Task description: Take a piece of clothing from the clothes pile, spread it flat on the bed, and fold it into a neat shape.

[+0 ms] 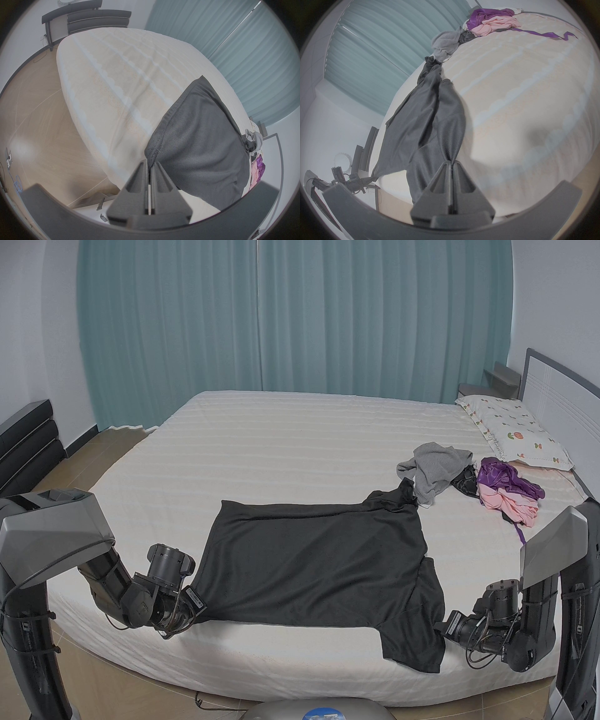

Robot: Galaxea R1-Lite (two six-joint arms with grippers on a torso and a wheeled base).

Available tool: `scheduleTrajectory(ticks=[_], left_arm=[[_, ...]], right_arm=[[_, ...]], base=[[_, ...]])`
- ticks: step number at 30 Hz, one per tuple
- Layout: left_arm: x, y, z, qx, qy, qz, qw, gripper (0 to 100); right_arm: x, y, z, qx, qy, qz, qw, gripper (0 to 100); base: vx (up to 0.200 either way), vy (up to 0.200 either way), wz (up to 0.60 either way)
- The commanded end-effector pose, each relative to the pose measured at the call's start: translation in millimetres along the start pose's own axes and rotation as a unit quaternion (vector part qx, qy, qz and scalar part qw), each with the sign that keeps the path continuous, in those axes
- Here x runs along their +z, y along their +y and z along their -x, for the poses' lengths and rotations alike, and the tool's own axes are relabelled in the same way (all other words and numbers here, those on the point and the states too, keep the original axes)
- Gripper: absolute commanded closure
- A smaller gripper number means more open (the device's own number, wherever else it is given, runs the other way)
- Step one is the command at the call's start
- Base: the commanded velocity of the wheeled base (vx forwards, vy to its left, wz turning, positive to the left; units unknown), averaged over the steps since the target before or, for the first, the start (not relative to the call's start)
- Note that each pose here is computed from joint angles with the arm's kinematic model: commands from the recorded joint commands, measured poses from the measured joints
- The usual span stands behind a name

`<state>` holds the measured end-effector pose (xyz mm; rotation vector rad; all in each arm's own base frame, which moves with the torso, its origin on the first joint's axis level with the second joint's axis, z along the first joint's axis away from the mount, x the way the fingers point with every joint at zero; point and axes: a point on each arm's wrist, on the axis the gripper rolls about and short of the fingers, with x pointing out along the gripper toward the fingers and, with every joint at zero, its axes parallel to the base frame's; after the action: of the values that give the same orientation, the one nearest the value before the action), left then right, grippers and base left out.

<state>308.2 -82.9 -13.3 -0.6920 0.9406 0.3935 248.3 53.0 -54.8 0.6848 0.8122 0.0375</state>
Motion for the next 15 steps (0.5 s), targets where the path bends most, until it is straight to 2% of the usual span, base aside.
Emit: scheduleTrajectory(ticks=[1, 7, 15], left_arm=[[2.9, 1.4, -0.3, 0.0, -0.001, 0.004, 1.0, 100], [5.6, 3.2, 1.2, -0.003, 0.006, 0.009, 0.9999, 100], [5.4, 10.4, 8.8, 0.002, 0.011, 0.006, 0.9999, 100]], right_arm=[[3.2, -5.7, 16.6, -0.01, -0.003, -0.012, 0.9999, 100], [-4.1, -11.2, 33.1, -0.018, 0.021, -0.016, 0.9995, 100], [-8.0, -14.5, 44.7, -0.021, 0.041, 0.001, 0.9989, 100]], base=[[0.0, 0.0, 0.0], [0.0, 0.0, 0.0], [0.0, 0.0, 0.0]])
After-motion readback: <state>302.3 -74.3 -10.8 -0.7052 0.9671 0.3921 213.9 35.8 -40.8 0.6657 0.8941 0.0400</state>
